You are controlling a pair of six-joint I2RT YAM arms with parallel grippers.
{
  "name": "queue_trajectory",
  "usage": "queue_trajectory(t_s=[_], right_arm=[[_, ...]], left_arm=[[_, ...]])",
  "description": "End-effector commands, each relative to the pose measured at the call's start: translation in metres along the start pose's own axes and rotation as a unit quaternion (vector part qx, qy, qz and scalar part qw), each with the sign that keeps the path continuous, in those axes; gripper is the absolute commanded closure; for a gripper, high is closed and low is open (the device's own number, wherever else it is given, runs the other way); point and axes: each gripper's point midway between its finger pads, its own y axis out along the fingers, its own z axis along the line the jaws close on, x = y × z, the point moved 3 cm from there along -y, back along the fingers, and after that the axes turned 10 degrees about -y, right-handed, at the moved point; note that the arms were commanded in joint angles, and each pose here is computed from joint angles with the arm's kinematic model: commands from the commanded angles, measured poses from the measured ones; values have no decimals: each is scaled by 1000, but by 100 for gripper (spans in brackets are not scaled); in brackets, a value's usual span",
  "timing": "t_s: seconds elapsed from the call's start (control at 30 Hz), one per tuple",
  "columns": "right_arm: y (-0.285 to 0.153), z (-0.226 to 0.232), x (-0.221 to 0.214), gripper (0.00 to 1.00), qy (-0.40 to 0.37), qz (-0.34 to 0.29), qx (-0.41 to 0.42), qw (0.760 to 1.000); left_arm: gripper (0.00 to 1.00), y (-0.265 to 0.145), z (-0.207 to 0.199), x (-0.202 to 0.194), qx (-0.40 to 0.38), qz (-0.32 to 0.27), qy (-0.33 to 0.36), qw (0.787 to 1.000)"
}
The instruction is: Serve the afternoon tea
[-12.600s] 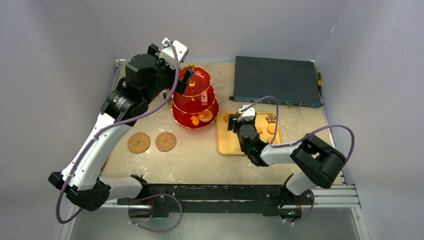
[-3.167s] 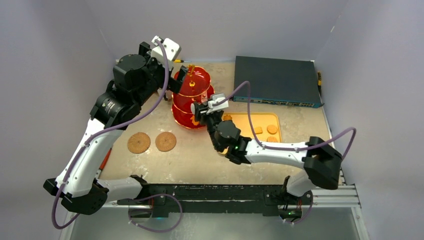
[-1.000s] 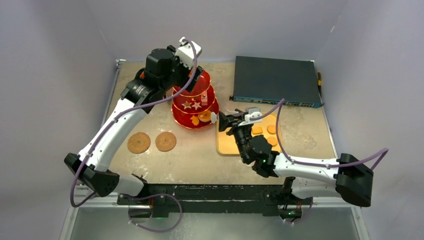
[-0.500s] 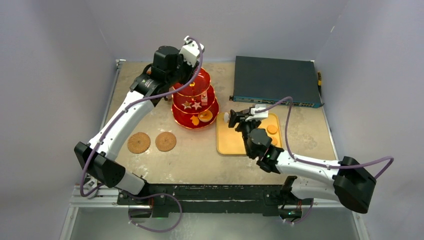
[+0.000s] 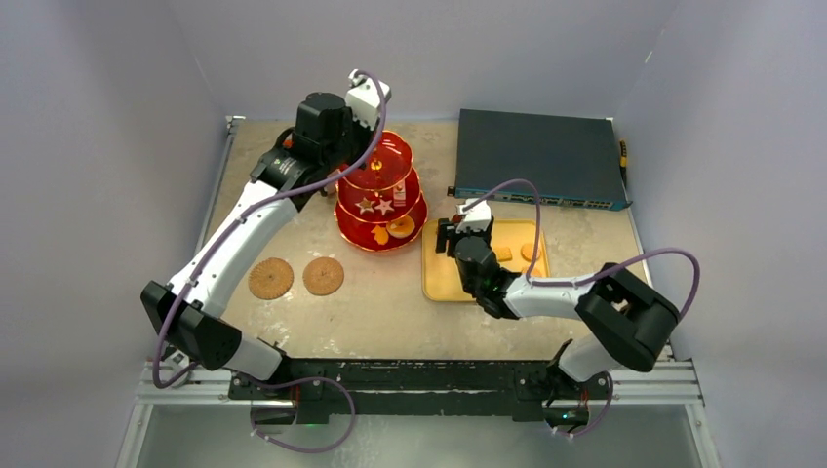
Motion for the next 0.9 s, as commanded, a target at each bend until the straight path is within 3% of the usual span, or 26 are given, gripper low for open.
queue_trajectory(t_s=[0.0, 0.43, 0.57, 0.67, 0.87], right_arm=[[21, 7, 34, 31, 40, -48, 1, 998], [47, 18, 26, 34, 8, -47, 2, 999], [51, 18, 19, 40, 1, -40, -1, 999], [53, 18, 17, 48, -4, -38, -2, 999], [49, 14, 28, 62, -15, -49, -1, 999]], left_arm=[[84, -22, 5, 20, 13, -44, -30, 998], [79, -48, 9, 25, 21, -59, -35, 997], [54, -56, 10, 20, 21, -46, -18, 999], [40, -65, 20, 13, 48, -37, -9, 998], [28, -88, 31, 16, 73, -49, -5, 996]])
